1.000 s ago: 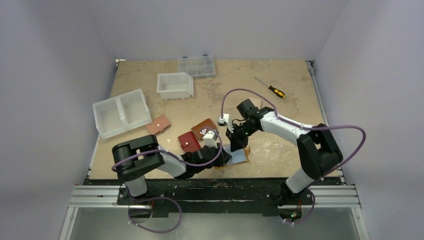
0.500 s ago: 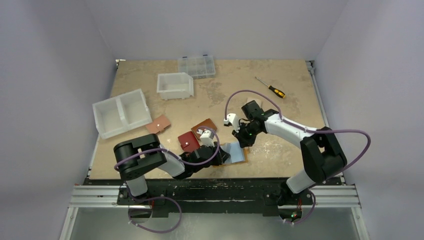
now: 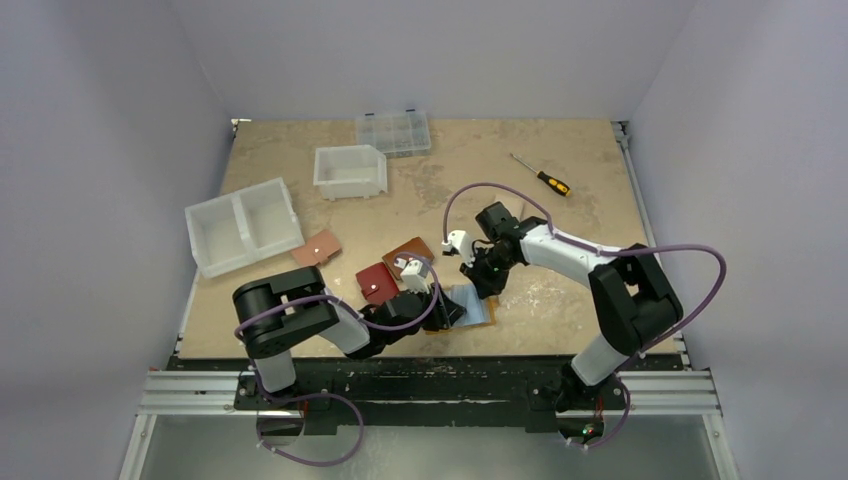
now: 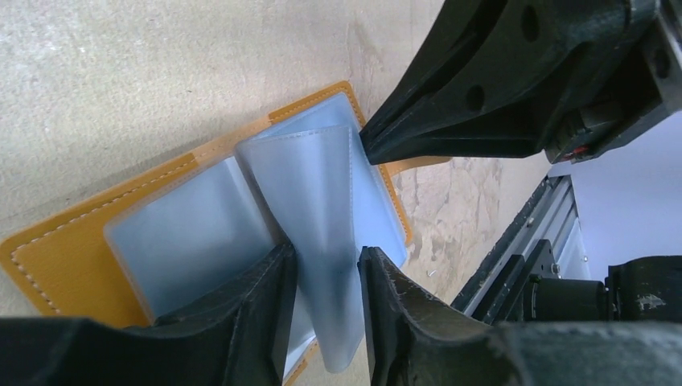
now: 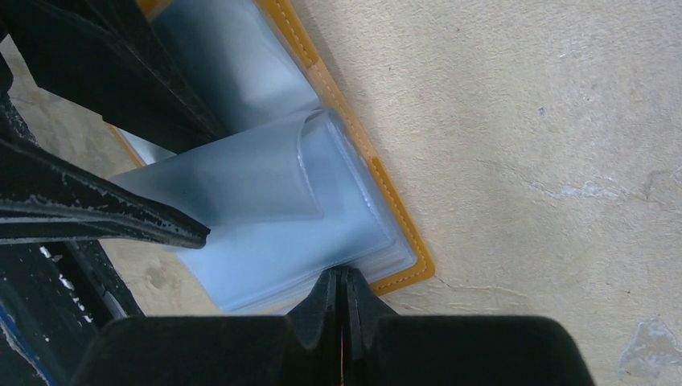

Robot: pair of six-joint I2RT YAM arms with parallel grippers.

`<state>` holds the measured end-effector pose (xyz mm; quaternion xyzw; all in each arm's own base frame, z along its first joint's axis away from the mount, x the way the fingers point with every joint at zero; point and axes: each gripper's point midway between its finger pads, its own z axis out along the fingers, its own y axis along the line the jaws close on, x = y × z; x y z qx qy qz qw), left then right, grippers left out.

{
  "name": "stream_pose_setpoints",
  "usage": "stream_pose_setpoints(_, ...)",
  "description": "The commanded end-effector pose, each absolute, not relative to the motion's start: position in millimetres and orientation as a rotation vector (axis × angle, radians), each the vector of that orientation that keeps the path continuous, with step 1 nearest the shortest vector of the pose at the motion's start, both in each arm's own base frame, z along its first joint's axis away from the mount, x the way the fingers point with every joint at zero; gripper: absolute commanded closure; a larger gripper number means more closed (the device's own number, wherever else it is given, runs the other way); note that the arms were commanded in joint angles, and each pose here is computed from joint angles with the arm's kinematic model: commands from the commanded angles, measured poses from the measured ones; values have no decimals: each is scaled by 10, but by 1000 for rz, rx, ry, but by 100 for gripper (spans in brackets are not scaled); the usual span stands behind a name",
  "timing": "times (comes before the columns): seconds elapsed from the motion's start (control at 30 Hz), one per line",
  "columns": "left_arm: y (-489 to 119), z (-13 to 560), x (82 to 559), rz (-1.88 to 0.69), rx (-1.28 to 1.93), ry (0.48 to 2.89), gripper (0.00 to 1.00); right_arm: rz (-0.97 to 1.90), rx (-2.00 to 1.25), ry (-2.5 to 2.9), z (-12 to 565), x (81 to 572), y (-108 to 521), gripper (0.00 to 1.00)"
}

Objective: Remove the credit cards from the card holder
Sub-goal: Remove the credit card from the card holder.

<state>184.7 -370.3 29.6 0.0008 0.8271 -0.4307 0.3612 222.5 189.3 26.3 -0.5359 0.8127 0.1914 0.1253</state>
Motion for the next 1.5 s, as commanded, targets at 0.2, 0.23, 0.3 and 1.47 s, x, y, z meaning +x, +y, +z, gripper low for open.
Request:
stream_pose_setpoints(0.2, -3689, 49, 1731, -1086, 83, 2209, 57, 826, -1621, 2294, 390, 1991, 2206, 100)
stream_pose_setpoints(0.23, -3700, 49, 1728, -1088, 89, 2209, 55, 836, -1623, 2288, 402, 1988, 2220, 100)
stream_pose_setpoints(0.3, -3724, 60, 1728, -1090, 100, 2204, 53, 849, -1626, 2285, 407, 1975, 2238, 100)
stream_pose_setpoints(1.47, -3501, -113, 1734, -1007, 8, 2252, 91, 813, -1534, 2170, 783, 2159, 2229, 94)
